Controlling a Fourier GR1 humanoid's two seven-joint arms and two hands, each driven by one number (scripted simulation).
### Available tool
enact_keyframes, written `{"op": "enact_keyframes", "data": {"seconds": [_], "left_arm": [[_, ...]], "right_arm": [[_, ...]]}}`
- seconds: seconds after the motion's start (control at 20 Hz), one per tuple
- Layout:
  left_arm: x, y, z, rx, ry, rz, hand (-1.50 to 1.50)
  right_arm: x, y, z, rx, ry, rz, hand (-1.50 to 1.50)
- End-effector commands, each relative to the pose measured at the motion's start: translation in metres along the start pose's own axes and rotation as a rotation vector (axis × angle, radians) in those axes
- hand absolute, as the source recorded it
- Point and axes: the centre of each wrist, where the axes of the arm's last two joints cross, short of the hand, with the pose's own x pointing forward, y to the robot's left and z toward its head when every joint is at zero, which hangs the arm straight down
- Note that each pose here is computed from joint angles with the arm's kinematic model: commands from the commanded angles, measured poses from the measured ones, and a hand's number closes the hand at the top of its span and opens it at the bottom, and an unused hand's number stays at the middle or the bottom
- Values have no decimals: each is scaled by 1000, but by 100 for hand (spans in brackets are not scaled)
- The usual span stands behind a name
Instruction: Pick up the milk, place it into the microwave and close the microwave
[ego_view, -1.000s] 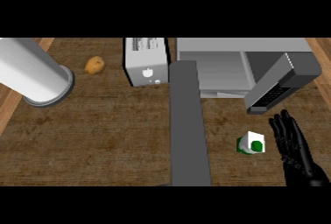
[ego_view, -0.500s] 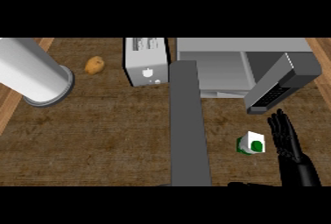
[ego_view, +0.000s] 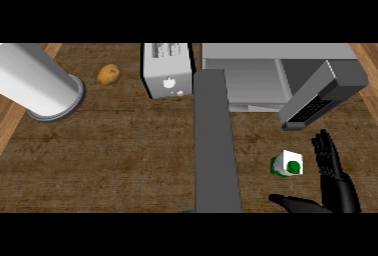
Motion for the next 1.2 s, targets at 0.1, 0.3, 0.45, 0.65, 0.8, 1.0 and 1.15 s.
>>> {"op": "enact_keyframes", "data": {"seconds": [0.1, 0.3, 0.45, 0.65, 0.8, 1.0, 1.15], "left_arm": [[-1, -6, 1, -16, -3, -1, -150], [16, -1, -14, -2, 9, -8, -150], [3, 16, -18, 12, -14, 0, -150], [14, 26, 8, -8, 3, 16, -150], [12, 7, 5, -9, -5, 16, -150], [1, -4, 13, 8, -4, 8, -150], [2, 7, 19, -10, 4, 0, -150]], "right_arm": [[-45, -16, 23, -9, 37, 9, -150], [-49, -13, 0, -1, 20, -13, -150], [-75, -8, -3, 39, 42, -16, -150], [-92, -14, 16, 32, 27, 7, -150], [-93, -14, -7, 20, 40, 12, -150], [-117, -7, 15, 19, 35, 30, -150], [-133, -13, 4, 25, 34, 53, -150]]}}
